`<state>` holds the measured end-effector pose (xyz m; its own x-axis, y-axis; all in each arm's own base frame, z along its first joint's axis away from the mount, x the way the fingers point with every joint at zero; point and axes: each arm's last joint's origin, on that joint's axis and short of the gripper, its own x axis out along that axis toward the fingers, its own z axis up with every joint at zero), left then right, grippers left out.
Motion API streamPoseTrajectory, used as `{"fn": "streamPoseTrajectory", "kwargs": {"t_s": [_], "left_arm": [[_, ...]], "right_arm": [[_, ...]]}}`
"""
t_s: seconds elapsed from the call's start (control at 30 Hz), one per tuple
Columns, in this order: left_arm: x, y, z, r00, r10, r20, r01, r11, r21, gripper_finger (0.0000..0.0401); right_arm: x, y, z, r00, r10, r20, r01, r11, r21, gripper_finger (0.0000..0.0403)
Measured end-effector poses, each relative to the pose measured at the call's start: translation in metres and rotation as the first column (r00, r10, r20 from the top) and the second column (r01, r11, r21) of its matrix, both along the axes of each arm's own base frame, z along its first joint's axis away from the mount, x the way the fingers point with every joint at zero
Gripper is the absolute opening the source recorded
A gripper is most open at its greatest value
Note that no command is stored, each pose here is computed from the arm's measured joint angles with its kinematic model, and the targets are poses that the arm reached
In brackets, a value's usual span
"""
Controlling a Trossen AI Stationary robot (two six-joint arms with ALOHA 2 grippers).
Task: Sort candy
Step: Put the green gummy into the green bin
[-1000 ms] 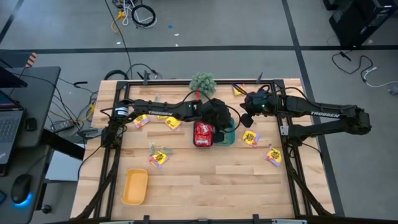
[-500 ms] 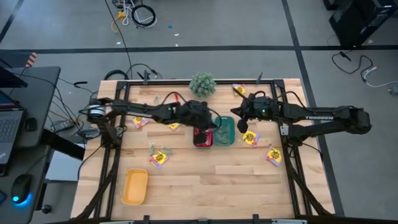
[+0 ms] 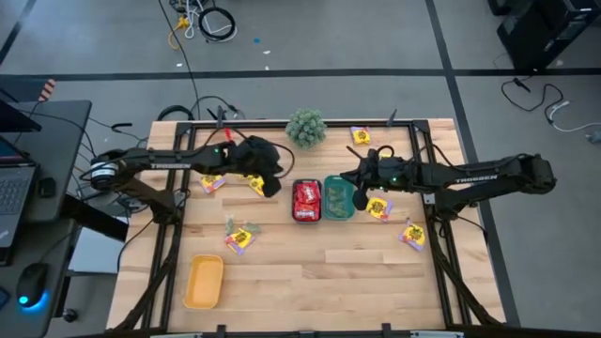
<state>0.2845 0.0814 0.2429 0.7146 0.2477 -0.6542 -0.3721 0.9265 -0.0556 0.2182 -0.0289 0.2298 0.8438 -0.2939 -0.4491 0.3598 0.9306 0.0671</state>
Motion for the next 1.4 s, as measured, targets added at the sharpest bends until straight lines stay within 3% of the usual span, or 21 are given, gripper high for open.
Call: {"fn": "streamPoseTrajectory", "kwargs": {"t_s": [0.27, 0.6, 0.7, 0.93, 1.17, 1.4], "left_arm": [[-0.034, 0.031, -0.021, 0.940, 0.305, -0.151, -0.308, 0.951, 0.003, 0.0000], [-0.075, 0.076, -0.043, 0.802, 0.546, -0.242, -0.557, 0.830, 0.026, 0.0034], [-0.084, 0.085, -0.045, 0.779, 0.573, -0.255, -0.591, 0.807, 0.008, 0.0057], [-0.095, 0.097, -0.045, 0.770, 0.584, -0.258, -0.610, 0.792, -0.028, 0.0139], [-0.093, 0.105, -0.058, 0.752, 0.596, -0.280, -0.633, 0.773, -0.053, 0.0220], [-0.087, 0.119, -0.080, 0.732, 0.611, -0.301, -0.652, 0.756, -0.050, 0.0255]], "right_arm": [[0.011, 0.005, -0.007, 1.000, 0.008, 0.002, -0.008, 1.000, -0.003, 0.0000], [0.018, 0.005, -0.015, 1.000, 0.008, -0.017, -0.008, 1.000, 0.002, 0.0001], [0.018, 0.005, -0.016, 1.000, 0.008, -0.021, -0.008, 1.000, 0.002, 0.0001], [0.019, 0.005, -0.017, 1.000, 0.008, -0.020, -0.008, 1.000, 0.002, 0.0002], [0.020, 0.005, -0.015, 1.000, 0.010, -0.004, -0.010, 1.000, -0.002, 0.0002], [0.020, 0.005, -0.015, 1.000, 0.019, 0.000, -0.019, 1.000, -0.002, 0.0002]]}}
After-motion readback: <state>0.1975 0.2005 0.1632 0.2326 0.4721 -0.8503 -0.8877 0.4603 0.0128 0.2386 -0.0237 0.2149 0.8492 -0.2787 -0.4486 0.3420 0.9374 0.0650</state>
